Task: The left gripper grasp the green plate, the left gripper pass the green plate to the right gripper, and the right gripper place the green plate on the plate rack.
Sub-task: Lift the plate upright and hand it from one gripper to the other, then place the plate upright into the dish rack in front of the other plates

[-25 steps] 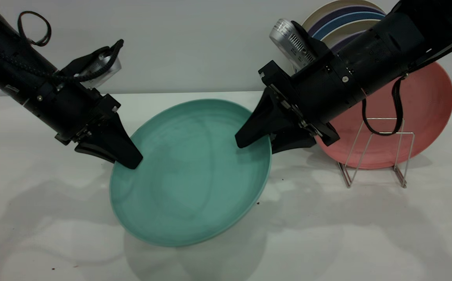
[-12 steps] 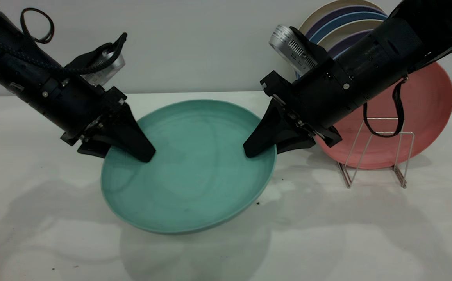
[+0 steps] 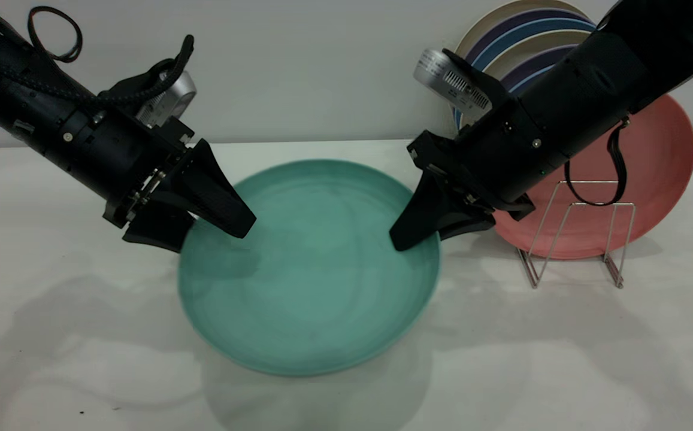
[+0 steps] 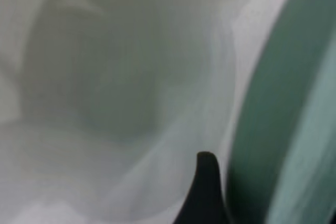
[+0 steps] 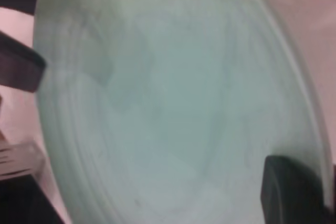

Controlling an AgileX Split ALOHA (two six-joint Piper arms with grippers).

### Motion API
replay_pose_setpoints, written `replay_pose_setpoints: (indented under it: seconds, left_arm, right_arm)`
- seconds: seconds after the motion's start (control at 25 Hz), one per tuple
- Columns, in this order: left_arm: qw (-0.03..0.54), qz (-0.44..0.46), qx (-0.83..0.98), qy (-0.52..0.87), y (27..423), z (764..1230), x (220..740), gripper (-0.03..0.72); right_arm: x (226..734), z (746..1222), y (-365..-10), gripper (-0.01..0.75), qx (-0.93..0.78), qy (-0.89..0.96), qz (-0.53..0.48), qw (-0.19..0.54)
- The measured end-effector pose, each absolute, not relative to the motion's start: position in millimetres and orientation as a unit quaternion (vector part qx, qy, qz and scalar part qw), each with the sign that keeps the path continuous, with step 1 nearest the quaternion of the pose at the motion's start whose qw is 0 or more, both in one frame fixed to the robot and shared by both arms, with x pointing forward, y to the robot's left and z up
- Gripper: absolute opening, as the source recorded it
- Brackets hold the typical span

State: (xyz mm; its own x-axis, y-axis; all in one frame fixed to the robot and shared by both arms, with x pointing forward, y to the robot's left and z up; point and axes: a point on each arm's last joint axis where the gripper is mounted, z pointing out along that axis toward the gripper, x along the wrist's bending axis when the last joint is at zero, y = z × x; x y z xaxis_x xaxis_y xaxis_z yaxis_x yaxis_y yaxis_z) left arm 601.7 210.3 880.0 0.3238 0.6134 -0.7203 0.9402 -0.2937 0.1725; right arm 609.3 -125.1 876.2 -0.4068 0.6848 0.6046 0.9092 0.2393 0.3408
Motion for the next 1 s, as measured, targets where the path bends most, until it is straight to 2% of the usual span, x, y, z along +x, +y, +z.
replay_pose_setpoints:
  seconds: [0.36, 0.48, 0.6, 0.8, 1.0]
  left_arm:
    - [0.314, -0.267, 0.754, 0.512, 212.7, 892.8, 602.6, 0.606]
    - [0.322, -0.245, 0.762, 0.506, 222.1, 910.4, 602.9, 0.601]
    - [0.305, -0.225, 0.776, 0.504, 237.4, 917.0, 601.6, 0.594]
    - [0.293, -0.211, 0.773, 0.522, 256.4, 922.2, 601.3, 0.593]
    - [0.294, -0.206, 0.775, 0.521, 257.8, 927.2, 600.5, 0.593]
  right_arm:
    - [611.3, 872.7, -132.6, 0.037, -0.449, -0.832, -0.311, 0.099]
    - [612.8, 879.6, -134.3, 0.037, -0.423, -0.848, -0.312, 0.072]
    - [614.9, 896.0, -135.2, 0.037, -0.406, -0.854, -0.324, 0.042]
    - [611.0, 955.0, -137.1, 0.037, -0.283, -0.886, -0.364, -0.054]
    - [596.4, 1040.4, -147.2, 0.037, -0.141, -0.885, -0.38, -0.229]
